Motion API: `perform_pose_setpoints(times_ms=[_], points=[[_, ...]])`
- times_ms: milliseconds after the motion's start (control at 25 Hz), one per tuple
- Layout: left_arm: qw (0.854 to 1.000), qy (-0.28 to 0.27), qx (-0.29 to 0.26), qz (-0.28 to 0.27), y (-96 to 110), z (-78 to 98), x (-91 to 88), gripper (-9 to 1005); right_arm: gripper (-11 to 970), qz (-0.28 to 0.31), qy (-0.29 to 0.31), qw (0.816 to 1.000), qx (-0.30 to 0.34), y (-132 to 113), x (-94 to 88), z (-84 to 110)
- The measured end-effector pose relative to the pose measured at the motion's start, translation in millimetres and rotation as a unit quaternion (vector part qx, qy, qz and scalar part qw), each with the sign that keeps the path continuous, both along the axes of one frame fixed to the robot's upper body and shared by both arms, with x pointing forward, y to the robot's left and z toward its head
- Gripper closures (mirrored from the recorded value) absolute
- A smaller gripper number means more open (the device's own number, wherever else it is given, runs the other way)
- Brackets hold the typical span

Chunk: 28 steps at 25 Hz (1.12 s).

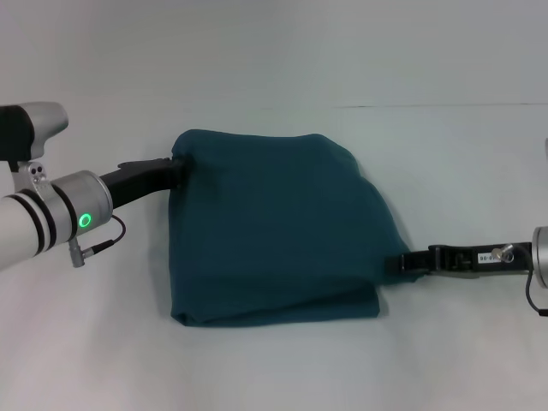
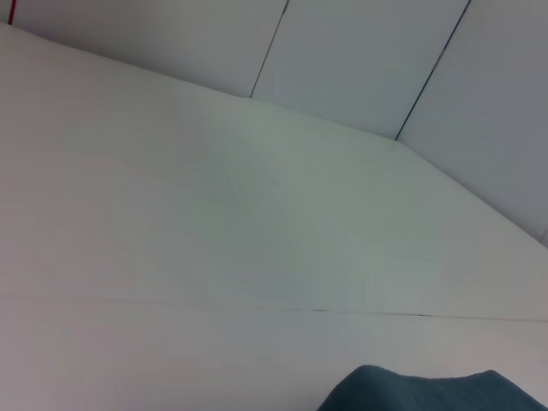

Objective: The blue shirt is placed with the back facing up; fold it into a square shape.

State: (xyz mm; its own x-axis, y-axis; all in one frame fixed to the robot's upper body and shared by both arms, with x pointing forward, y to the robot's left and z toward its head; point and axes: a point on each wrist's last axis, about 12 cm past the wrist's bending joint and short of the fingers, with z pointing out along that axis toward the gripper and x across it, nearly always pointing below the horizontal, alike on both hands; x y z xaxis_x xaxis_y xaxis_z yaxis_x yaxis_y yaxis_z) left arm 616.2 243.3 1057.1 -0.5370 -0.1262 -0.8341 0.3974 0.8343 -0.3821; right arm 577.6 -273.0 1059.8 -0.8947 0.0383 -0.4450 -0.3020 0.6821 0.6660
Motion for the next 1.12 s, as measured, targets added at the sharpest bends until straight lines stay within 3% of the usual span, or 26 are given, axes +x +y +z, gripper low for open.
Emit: perform_pose_setpoints(times_ms=[280,720,1120], points=[[1.000,-0.001,0.004,0.003,-1,0.6,1.9,959,713,0.003,0.005,1.000,-0.007,-4,-1.3,-0.2],[1.000,0.000,0.012,0.002,-1,0.2,2.7,958,939,-0.004,0.011,1.000,-0.010,-17,-2.9,2.3],[1.000,0.002,0.017,0.000,-3,-0.9,2.5,958,902,-0.010,0.005,1.000,-0.014,-22,-2.9,2.8]])
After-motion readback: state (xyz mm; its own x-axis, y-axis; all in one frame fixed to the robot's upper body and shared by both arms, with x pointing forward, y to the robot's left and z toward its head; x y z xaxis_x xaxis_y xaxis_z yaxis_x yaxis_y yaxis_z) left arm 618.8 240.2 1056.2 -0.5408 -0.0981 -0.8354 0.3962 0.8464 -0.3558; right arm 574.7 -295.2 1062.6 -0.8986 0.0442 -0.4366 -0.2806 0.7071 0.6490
